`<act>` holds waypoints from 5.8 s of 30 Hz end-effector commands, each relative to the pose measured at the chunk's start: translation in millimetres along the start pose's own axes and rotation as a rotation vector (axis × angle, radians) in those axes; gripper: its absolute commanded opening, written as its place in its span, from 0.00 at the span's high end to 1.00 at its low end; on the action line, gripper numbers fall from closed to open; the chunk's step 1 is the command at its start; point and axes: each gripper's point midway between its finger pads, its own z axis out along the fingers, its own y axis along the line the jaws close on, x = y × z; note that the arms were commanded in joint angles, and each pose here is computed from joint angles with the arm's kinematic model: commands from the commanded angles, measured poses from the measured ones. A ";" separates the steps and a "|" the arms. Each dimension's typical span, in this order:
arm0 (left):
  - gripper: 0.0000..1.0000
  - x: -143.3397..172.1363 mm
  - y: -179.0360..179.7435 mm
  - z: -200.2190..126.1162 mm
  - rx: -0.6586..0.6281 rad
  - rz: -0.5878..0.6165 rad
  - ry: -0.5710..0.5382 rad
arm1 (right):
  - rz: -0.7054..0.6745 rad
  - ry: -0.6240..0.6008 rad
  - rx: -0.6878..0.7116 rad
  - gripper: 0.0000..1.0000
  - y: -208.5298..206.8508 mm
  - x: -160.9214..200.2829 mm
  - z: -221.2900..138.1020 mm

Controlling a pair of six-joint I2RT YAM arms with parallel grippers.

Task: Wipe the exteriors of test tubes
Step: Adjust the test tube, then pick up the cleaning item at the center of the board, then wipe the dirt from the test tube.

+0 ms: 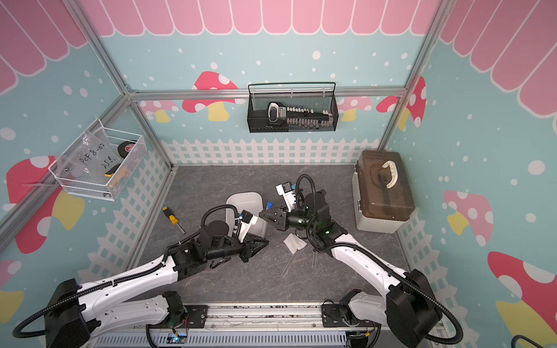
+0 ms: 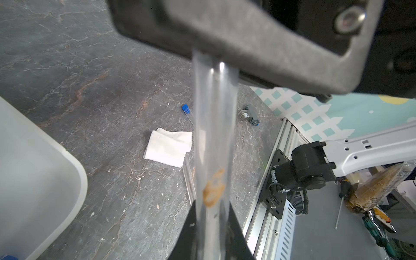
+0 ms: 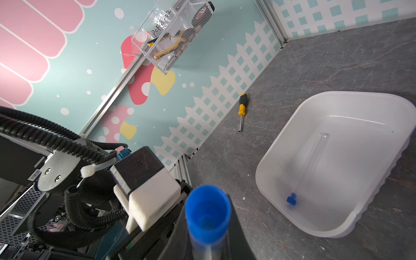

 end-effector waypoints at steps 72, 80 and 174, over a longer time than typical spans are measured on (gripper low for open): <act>0.92 22.3 57.6 12.0 -0.152 -0.167 0.011 | -0.015 0.055 0.617 1.00 -40.1 5.1 -68.1; 0.93 14.5 53.7 27.2 -0.115 -0.186 0.008 | 0.031 -0.153 0.380 1.00 10.7 -43.1 -53.1; 0.92 -20.5 31.8 15.9 -0.102 -0.074 -0.054 | 0.200 0.000 0.308 0.88 -59.3 63.9 4.9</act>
